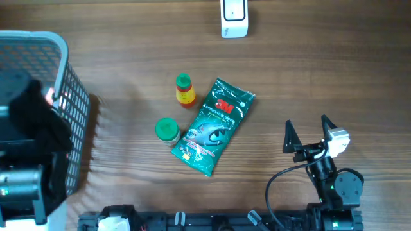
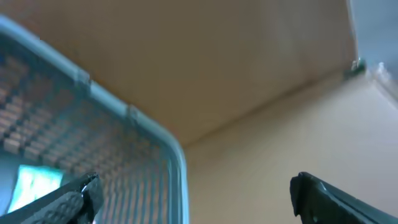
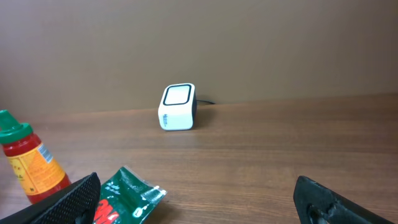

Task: Scan the item barcode
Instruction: 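Reach the left gripper into the basket and grasp the Zappy wipes pack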

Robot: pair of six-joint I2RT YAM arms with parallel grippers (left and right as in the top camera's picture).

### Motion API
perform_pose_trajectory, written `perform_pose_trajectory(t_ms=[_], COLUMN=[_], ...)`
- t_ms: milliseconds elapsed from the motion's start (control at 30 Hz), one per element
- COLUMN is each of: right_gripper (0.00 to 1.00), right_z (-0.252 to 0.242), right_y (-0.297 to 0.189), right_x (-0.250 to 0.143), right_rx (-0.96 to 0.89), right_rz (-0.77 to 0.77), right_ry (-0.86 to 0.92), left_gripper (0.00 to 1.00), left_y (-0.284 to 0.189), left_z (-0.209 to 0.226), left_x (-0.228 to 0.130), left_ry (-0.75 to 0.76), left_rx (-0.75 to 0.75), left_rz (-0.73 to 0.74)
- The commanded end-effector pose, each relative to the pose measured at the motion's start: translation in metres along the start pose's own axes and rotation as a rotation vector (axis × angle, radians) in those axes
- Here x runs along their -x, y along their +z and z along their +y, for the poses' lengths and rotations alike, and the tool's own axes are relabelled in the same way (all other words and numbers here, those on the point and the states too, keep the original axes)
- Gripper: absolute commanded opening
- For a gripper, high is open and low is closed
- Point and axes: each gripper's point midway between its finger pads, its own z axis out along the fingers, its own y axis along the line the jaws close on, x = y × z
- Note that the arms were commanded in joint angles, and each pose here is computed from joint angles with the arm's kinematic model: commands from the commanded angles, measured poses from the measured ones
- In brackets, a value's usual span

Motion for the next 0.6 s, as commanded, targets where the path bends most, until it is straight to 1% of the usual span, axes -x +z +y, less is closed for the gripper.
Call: perform_pose_trajectory(t_ms=[0,67,100,133,200,267,300,333,367,433,567], right_gripper=[1.00,1.00,1.00,1.00,1.00,1.00,1.00,1.00,1.00,1.00,1.00], right_z=[0.000,0.000,0.000,0.000,0.000,0.000,0.000,0.000,0.000,0.000,0.000], right_y=[0.000,0.000,0.000,0.000,0.000,0.000,0.000,0.000,0.000,0.000,0.000], right_x=[0.002,0.002,0.002,0.002,0.002,0.002,0.002,0.002,0.002,0.002,0.002], right_rx=[-0.003,-0.002,-0.003,-0.002,-0.002,-0.002,-0.002,-0.003,-0.003,-0.002,-0.003], right_rz=[-0.010,-0.010,-0.010,-0.010,-0.010,-0.010,-0.010,-0.010,-0.010,-0.010,-0.010], right_ry=[0.011,0.012,0.012,0.012,0.012,0.012,0.012,0.012,0.012,0.012,0.012], left_gripper=[1.00,1.00,1.00,1.00,1.00,1.00,1.00,1.00,1.00,1.00,1.00], left_y=[0.041,0.069,0.082,0.098,0.118,0.131,0.135,0.138,0.142,0.148,0.162], left_z=[-0.004,0.008,0.015,0.029,0.059,0.103,0.119,0.131,0.148,0.173,0.210], left_x=[0.004,-0.017,-0.035,-0.054,-0.079,-0.097,-0.104,-0.114,-0.131,-0.152,-0.174], left_ry=[0.284,0.326,0.354,0.390,0.450,0.446,0.448,0.450,0.442,0.436,0.473], left_rx=[0.035,0.063,0.077,0.121,0.225,0.402,0.463,0.497,0.540,0.612,0.725], left_rz=[-0.028,0.063,0.139,0.203,0.279,0.321,0.352,0.407,0.499,0.601,0.645])
